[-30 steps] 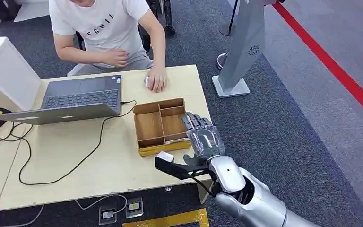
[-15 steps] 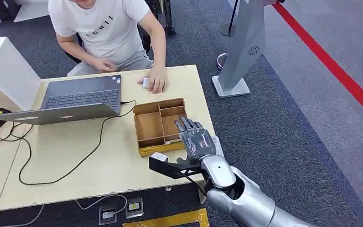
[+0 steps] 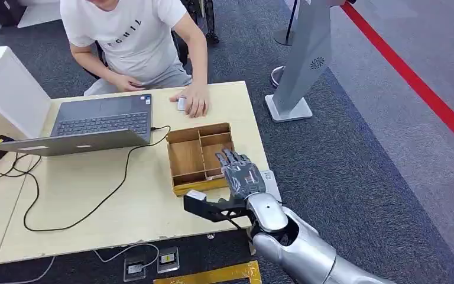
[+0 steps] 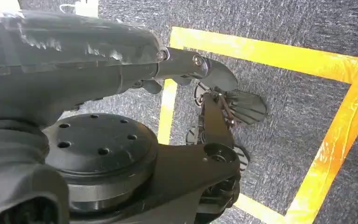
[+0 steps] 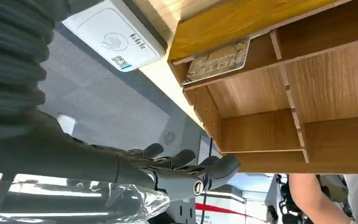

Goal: Pass the card to the sensor for recognition and then transmit it.

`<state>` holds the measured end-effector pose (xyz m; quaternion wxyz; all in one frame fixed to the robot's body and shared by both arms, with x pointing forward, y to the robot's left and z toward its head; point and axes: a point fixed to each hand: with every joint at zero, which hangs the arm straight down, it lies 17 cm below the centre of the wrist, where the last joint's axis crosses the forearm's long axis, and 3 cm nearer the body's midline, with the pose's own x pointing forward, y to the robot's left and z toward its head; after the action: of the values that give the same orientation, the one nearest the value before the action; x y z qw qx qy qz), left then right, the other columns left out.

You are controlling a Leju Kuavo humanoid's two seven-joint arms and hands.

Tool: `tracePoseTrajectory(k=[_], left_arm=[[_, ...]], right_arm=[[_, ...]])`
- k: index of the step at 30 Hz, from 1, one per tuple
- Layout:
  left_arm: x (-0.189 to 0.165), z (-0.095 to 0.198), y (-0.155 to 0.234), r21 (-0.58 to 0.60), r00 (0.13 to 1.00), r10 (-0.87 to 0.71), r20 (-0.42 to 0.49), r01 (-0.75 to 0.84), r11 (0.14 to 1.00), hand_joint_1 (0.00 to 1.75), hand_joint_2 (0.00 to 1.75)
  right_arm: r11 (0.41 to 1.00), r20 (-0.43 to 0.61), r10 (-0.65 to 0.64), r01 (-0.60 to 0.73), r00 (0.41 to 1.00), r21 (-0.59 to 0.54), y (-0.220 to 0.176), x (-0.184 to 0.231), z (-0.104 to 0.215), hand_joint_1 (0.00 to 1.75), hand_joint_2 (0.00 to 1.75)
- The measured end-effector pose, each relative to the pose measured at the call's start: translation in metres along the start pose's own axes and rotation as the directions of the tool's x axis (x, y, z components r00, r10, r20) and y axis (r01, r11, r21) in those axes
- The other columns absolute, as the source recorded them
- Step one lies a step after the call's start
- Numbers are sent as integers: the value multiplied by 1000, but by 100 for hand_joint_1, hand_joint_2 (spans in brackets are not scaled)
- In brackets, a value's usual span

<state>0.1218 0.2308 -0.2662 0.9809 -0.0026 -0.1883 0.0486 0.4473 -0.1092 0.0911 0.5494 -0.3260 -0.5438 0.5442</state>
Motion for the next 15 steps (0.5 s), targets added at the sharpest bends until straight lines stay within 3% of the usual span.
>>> tracePoseTrajectory(k=[15], left_arm=[[0,0,-1,-3,1000,-13,2,13,1000,0,0]], right_arm=[[999,-7,8,-8,1000,31,10,-2,-9,0,175]])
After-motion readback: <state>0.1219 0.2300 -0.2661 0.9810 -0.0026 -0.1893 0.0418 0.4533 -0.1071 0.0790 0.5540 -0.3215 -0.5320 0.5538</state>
